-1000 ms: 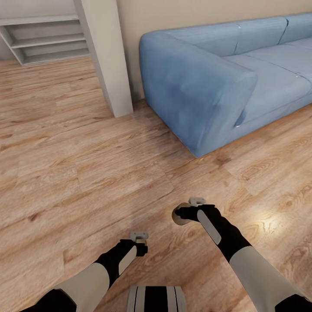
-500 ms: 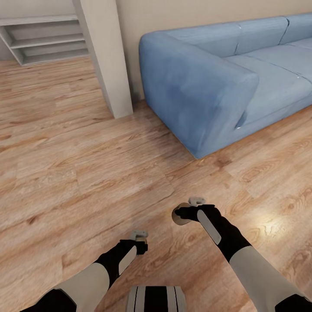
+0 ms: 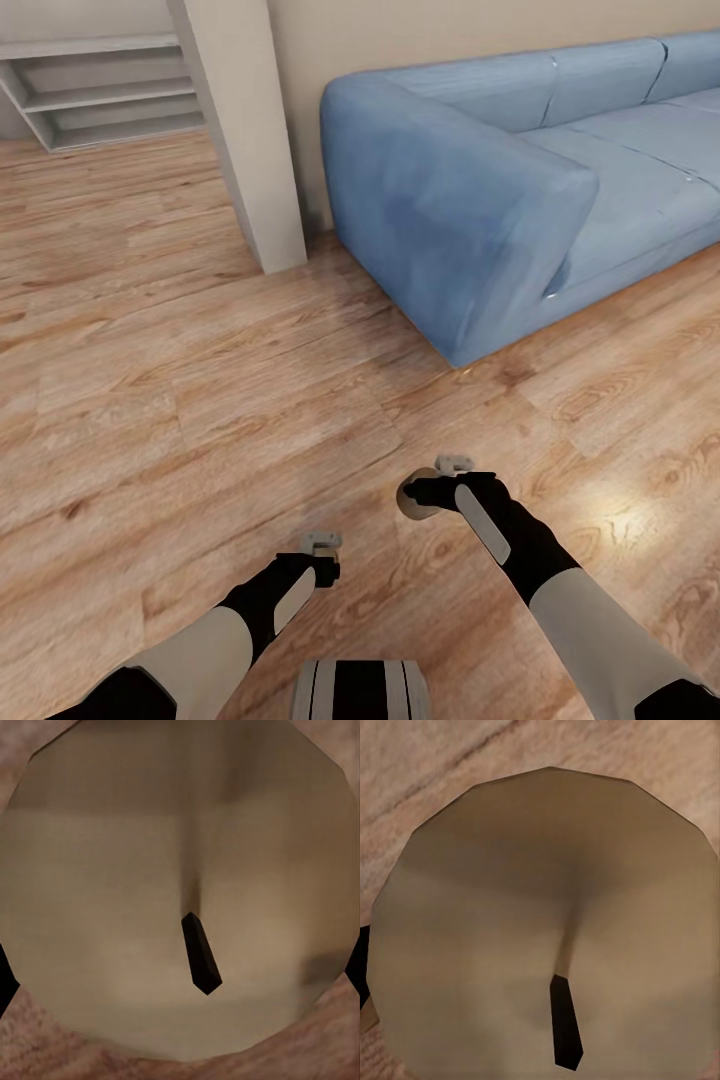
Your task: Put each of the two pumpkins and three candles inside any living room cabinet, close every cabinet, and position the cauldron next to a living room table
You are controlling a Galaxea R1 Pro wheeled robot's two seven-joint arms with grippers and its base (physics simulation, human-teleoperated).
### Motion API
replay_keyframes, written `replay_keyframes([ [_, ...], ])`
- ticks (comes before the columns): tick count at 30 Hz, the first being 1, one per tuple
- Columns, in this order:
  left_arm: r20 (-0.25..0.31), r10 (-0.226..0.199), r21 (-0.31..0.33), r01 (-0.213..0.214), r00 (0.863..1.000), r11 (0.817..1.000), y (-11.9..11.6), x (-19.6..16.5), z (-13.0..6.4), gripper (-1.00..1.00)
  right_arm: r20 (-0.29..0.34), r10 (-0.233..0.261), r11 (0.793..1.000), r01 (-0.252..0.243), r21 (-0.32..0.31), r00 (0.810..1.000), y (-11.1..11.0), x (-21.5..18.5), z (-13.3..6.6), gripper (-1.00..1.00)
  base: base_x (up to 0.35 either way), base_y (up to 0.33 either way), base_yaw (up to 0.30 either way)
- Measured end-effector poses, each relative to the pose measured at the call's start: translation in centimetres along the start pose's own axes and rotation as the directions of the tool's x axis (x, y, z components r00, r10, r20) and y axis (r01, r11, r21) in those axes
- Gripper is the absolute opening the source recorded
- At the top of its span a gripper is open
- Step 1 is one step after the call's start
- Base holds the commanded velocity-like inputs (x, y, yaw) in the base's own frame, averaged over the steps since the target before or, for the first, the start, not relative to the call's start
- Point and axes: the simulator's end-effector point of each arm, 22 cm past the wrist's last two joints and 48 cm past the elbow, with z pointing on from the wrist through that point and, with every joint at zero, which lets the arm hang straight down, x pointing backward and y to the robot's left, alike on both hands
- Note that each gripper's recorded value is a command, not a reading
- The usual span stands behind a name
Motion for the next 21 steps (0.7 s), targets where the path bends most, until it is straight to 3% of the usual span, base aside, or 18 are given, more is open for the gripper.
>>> replay_keyframes([
  [12,0.001,-0.001,0.001,0.001,1.000,1.000,0.0,0.0,0.0,-1.00,0.000,-0.001,1.000,0.001,0.001,1.000,0.0,0.0,0.0,-1.00,0.000,0.000,0.000],
  [21,0.033,-0.013,0.007,0.013,0.999,1.000,-0.2,-1.6,-1.5,-1.00,0.034,-0.005,1.000,0.005,0.002,0.999,0.3,-1.2,-1.6,-1.00,0.000,0.000,0.000],
])
